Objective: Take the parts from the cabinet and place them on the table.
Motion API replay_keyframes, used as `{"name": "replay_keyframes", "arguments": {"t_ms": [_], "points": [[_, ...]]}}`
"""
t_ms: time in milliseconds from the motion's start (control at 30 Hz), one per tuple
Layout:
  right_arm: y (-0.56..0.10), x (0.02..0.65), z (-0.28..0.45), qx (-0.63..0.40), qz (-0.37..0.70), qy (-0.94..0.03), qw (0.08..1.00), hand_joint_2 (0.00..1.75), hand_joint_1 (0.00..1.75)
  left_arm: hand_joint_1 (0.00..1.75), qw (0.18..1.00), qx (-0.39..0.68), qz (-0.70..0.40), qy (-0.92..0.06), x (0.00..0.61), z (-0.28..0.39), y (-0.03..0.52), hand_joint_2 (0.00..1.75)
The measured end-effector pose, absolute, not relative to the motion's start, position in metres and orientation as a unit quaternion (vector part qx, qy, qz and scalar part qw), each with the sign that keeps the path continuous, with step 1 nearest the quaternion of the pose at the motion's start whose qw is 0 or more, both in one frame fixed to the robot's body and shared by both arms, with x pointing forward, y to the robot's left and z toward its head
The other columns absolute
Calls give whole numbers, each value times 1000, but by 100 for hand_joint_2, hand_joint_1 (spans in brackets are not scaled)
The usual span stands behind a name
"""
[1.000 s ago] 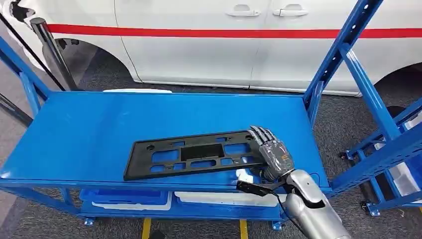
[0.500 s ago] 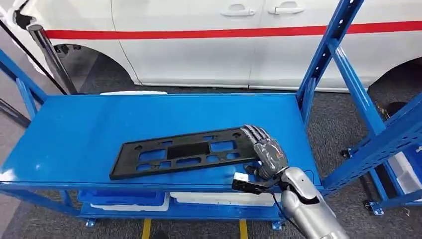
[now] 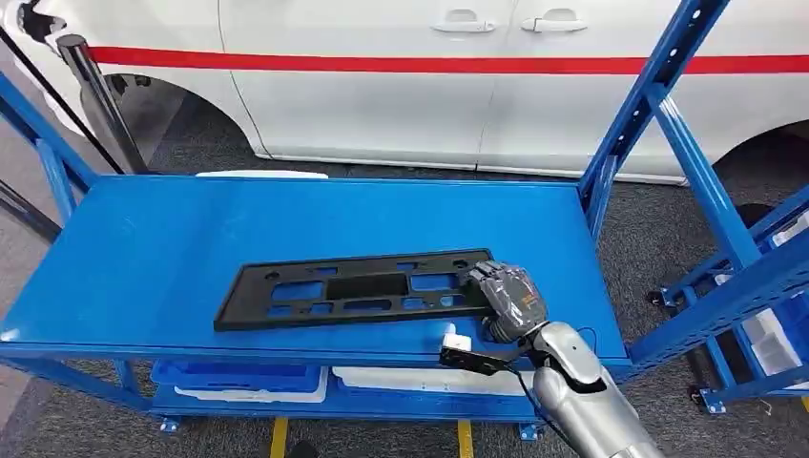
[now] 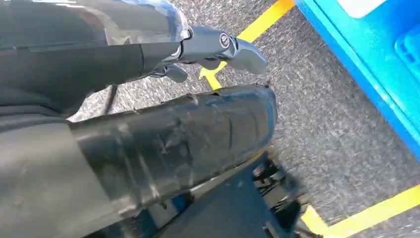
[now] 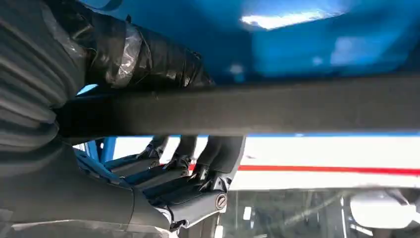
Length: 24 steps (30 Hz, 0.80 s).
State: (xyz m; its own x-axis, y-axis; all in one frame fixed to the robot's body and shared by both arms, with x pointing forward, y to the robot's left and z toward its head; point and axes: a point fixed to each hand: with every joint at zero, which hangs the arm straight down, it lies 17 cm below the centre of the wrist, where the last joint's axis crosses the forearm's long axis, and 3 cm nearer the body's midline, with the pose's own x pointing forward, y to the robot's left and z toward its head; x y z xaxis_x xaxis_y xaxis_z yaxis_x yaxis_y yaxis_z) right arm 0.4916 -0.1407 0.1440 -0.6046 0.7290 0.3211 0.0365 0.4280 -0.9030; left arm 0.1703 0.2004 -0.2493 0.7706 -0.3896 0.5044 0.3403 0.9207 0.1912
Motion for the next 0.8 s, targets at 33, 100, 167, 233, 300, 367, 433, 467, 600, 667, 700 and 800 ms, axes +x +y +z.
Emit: {"name": "replay_keyframes", "arguments": {"t_ms": [33,100,167,233,300,367,433,467,600,667,700,800], "points": [[-141,491,144,-252,471,-762,367,175,175,0,940,45,-193,-277,170,-250,201,0],[-141,490,143,-252,470,-762,367,175,175,0,941,45,-192,-276,168,-250,201,0],[-141,490,149,-256,463,-767,362,175,175,0,941,46,-191,-276,168,-250,201,0],[-141,490,159,-264,452,-775,353,175,175,0,941,48,-190,-275,167,-250,202,0],[-141,487,164,-268,442,-781,351,175,175,0,941,50,-188,-277,168,-250,203,0],[-143,484,167,-271,432,-785,351,175,175,0,942,51,-186,-276,167,-250,203,0],[-143,481,173,-272,426,-790,348,175,175,0,942,51,-185,-276,166,-251,203,0],[-144,480,173,-273,423,-790,349,175,175,0,942,51,-185,-275,166,-251,203,0],[-145,473,174,-279,417,-793,346,175,175,0,943,51,-182,-274,163,-251,204,0],[-146,467,176,-291,412,-795,337,175,175,0,943,53,-181,-274,163,-251,205,0],[-147,464,180,-300,409,-796,329,175,175,0,943,54,-180,-274,163,-251,205,0],[-149,455,201,-344,399,-799,289,175,175,0,943,57,-176,-276,164,-251,207,0]]}}
